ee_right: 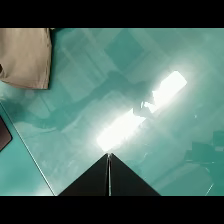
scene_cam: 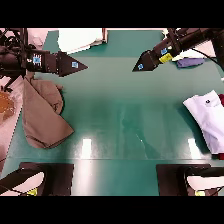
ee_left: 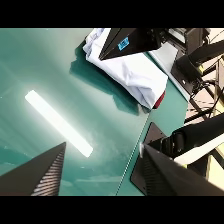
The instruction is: Fold the shirts.
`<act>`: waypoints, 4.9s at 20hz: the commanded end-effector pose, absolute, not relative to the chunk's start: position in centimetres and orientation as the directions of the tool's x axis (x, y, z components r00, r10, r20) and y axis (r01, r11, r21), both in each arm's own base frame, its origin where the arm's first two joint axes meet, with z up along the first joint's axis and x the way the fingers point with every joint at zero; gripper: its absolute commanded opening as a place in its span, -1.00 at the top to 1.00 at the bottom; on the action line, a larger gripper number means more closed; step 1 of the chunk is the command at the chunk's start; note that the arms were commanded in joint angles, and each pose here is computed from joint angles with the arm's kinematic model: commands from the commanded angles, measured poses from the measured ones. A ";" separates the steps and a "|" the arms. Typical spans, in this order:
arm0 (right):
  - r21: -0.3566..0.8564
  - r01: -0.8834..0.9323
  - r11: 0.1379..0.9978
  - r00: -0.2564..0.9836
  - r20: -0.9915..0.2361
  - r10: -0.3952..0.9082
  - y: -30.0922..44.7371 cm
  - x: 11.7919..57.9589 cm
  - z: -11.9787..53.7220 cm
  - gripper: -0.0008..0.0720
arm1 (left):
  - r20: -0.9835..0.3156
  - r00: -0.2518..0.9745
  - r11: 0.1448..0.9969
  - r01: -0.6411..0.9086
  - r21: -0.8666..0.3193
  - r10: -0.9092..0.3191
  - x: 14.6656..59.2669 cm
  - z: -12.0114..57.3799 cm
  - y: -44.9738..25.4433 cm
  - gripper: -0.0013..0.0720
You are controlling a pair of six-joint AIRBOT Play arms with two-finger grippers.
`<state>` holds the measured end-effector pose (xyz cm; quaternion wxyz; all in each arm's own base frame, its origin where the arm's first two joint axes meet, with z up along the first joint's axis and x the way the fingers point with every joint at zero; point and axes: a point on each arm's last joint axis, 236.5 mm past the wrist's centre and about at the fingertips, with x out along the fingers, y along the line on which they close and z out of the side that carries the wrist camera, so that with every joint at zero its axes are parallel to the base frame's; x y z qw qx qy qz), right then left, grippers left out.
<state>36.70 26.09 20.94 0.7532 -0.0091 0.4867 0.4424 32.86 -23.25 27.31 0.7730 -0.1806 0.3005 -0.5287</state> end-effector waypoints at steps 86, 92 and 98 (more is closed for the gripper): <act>0.473 -0.343 0.811 0.436 -0.685 0.584 15.1 36.2 18.0 0.91 | -0.518 0.331 0.574 0.094 -0.813 -0.788 42.9 12.9 -14.9 0.91; 0.473 -0.293 0.831 0.474 -0.683 0.556 12.9 37.1 18.1 0.91 | -0.152 0.120 0.194 0.604 -0.773 -0.981 36.1 28.2 -33.6 0.91; 0.485 -0.130 0.865 0.552 -0.690 0.469 6.0 38.5 17.9 0.91 | -0.208 -0.059 0.104 0.715 -0.692 -0.976 29.5 29.2 -38.2 0.91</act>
